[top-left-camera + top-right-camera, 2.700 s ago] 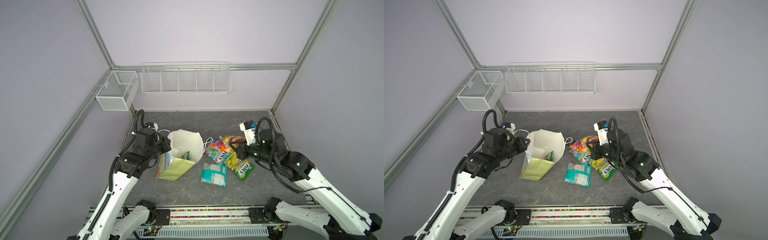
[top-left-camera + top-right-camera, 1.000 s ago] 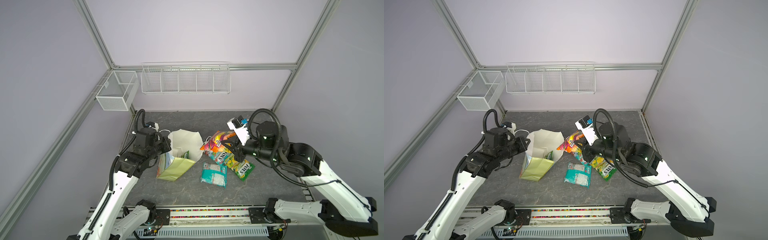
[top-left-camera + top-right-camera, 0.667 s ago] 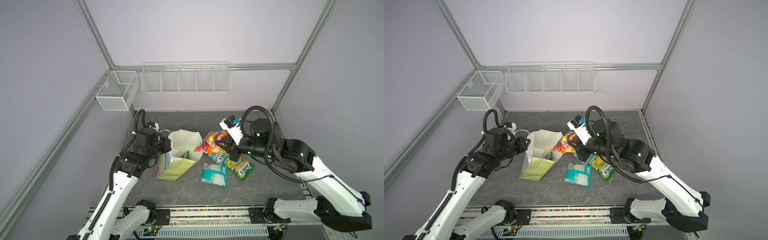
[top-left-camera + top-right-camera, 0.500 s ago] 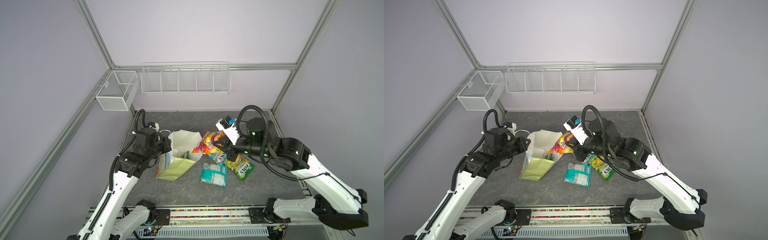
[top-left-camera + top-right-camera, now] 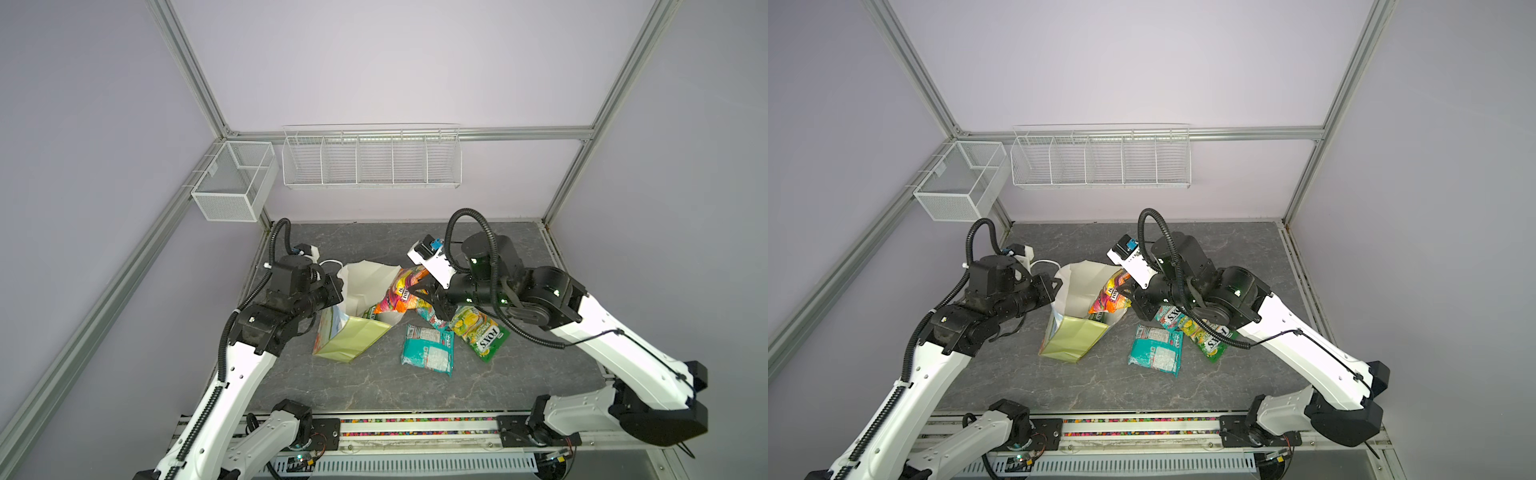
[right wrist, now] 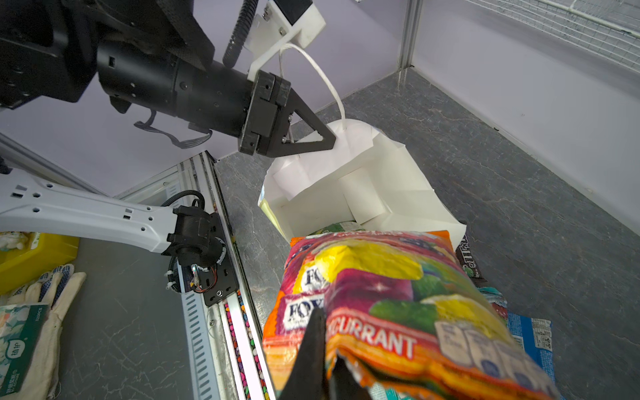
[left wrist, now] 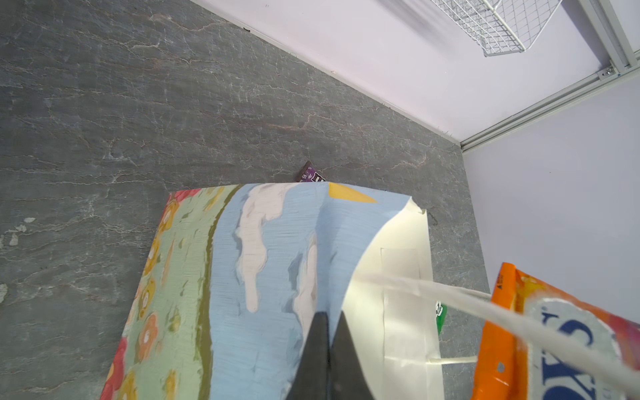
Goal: Place the snacks into the paper bag
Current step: Place the snack in the paper bag.
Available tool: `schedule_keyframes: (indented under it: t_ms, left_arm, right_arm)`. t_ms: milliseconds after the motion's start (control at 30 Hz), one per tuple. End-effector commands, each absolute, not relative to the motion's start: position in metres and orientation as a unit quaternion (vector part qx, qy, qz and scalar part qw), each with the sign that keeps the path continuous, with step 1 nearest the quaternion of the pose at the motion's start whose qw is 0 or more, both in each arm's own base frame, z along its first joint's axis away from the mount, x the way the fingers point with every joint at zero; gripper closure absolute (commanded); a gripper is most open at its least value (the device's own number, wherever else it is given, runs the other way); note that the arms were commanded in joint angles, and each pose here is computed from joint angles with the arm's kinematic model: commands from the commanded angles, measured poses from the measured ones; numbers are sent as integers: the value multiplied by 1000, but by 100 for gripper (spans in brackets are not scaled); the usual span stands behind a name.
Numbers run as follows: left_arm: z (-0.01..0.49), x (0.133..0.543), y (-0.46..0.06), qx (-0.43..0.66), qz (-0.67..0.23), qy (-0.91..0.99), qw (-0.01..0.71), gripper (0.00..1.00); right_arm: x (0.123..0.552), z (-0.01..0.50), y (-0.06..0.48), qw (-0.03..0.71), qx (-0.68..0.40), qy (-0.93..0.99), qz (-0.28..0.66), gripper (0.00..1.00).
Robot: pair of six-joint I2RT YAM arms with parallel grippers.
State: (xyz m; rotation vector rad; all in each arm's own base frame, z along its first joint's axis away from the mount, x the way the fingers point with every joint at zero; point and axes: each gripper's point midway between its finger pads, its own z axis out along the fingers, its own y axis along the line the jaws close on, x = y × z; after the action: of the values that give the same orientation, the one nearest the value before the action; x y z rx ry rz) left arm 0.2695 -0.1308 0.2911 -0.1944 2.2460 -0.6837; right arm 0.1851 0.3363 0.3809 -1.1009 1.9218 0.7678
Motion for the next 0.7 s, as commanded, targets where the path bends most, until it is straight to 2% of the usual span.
schedule_keyframes:
  t_ms: [0, 667]
  left_arm:
    - [309, 266, -134, -60, -281, 871, 398, 100]
    - [309, 264, -139, -51, -291, 871, 392, 100]
  right_arm:
    - [186, 404, 346, 422, -446, 723, 317, 93]
    - [198, 379, 383, 386, -468, 727, 323, 93]
